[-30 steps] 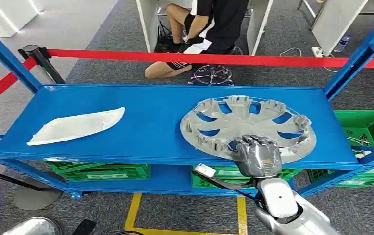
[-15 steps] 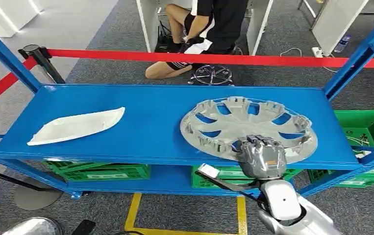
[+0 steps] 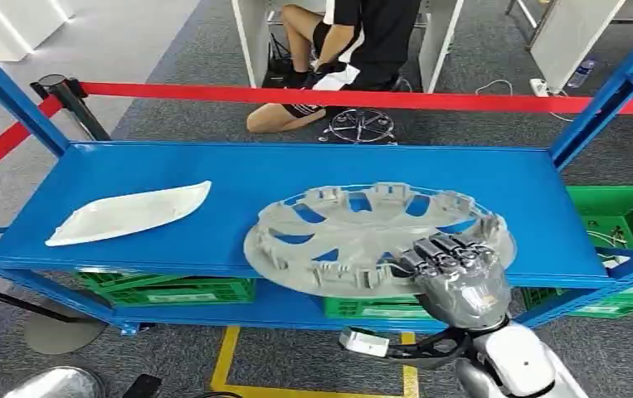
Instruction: Take the parts from the cabinet and place them on the table.
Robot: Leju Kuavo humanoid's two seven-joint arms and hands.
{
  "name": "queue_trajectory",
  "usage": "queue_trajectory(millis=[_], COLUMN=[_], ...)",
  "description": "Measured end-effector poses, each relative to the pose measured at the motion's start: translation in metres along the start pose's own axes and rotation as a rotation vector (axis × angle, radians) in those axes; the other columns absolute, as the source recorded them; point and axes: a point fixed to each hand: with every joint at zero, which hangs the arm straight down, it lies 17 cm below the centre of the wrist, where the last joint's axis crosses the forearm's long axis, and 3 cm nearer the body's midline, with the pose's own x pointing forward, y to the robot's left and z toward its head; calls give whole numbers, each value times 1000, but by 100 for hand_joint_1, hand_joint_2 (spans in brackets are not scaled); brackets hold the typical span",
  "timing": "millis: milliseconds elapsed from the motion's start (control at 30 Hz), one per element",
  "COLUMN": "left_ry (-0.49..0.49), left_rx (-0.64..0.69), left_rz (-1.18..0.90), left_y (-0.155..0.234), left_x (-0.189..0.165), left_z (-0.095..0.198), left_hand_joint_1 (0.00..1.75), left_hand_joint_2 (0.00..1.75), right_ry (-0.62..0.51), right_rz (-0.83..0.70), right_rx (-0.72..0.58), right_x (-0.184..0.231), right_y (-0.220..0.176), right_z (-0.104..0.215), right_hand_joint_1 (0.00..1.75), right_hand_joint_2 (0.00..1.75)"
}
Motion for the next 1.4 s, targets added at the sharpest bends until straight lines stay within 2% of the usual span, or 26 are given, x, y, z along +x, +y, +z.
queue_trajectory(millis=[200,500,767,967,1000,1400], left_ry=[3,4,4,10,11,-22], left_rx=[1,13,17,62,70,36], left_rz=[5,3,1,13,15,23], left_y=[-1,1,1,8,9,1], left_x=[-1,-2,-2,-3,-3,3], left_z=[1,1,1,0,1,1], left_hand_joint_1=[0,0,0,0,0,0], left_hand_joint_2=[0,0,0,0,175,175], right_ry=[118,170,194,279,292,299], right_rz=[14,12,12,-12,-19,-72], right_rx=[-68,-139,-154,-207,-218,-305], right_x=[-19,-21,-23,-32,-33,-24], right_y=[-28,-56,-63,-83,-87,-126], right_z=[-8,-18,-19,-23,-24,-28], right_hand_joint_1=[175,175,175,175,175,175], right_hand_joint_2=[175,175,175,175,175,175])
